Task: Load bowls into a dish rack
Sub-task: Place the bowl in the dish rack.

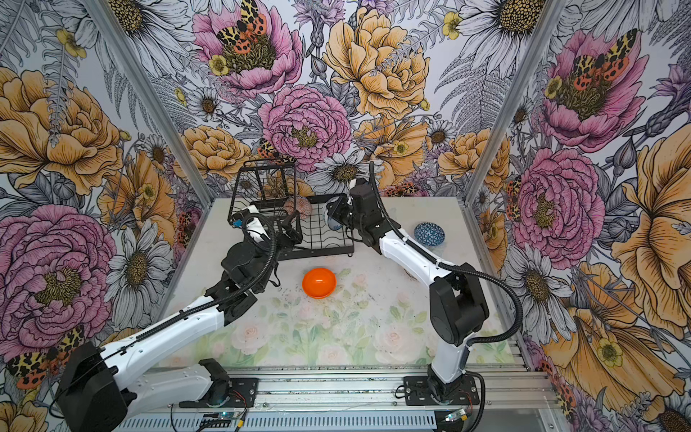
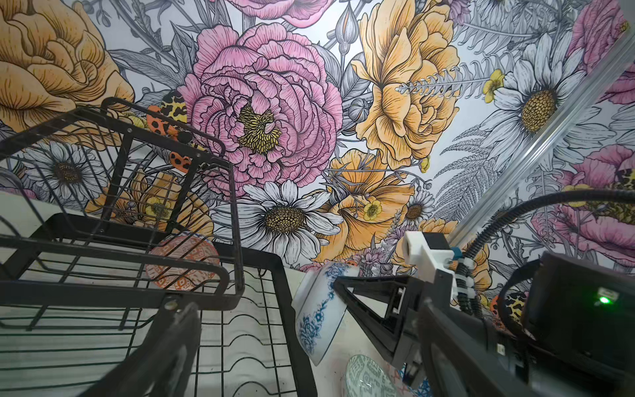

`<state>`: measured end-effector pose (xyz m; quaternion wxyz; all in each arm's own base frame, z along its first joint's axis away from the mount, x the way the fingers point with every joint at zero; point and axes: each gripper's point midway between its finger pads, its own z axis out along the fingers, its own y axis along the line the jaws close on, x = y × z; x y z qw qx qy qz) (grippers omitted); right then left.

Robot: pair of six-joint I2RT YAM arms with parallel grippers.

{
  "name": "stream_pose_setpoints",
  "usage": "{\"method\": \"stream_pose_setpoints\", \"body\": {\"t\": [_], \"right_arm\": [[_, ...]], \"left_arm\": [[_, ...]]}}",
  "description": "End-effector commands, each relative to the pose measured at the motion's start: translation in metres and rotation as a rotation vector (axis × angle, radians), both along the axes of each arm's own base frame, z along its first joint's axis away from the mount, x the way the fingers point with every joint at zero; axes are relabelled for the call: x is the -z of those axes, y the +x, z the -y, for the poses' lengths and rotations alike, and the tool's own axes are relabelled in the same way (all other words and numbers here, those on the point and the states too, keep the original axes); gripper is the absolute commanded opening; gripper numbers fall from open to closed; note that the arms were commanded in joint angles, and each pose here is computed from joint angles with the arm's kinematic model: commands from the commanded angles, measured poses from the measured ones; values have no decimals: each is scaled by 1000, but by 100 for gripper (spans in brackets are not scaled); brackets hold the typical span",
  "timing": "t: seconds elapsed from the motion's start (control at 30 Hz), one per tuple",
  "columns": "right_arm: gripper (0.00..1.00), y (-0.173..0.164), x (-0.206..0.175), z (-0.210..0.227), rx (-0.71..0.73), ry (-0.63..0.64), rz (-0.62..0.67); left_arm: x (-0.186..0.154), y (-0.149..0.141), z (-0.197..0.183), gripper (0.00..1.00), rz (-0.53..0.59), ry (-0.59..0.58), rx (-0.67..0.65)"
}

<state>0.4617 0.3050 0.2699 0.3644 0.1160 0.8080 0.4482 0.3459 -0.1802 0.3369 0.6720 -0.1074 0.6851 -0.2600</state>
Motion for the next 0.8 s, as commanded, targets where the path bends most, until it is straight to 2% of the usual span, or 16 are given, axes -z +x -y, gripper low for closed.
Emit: {"method": "stream_pose_setpoints", "body": {"t": [0.0,0.2,0.37,0.77], "right_arm": [[0,12,-53,-3,12,126,183],[0,28,-35,-14,22,205,159],[0,40,-20,-29,9,247,148],[0,58,7,-71,-9,293,113]], "left_arm": [[9,-6,-8,99,-67,-4,34],[17,-2,-35,99,-149,-31,10],[25,0,-41,99,-230,-93,62],[35,1,-60,98,-280,-139,41]]}}
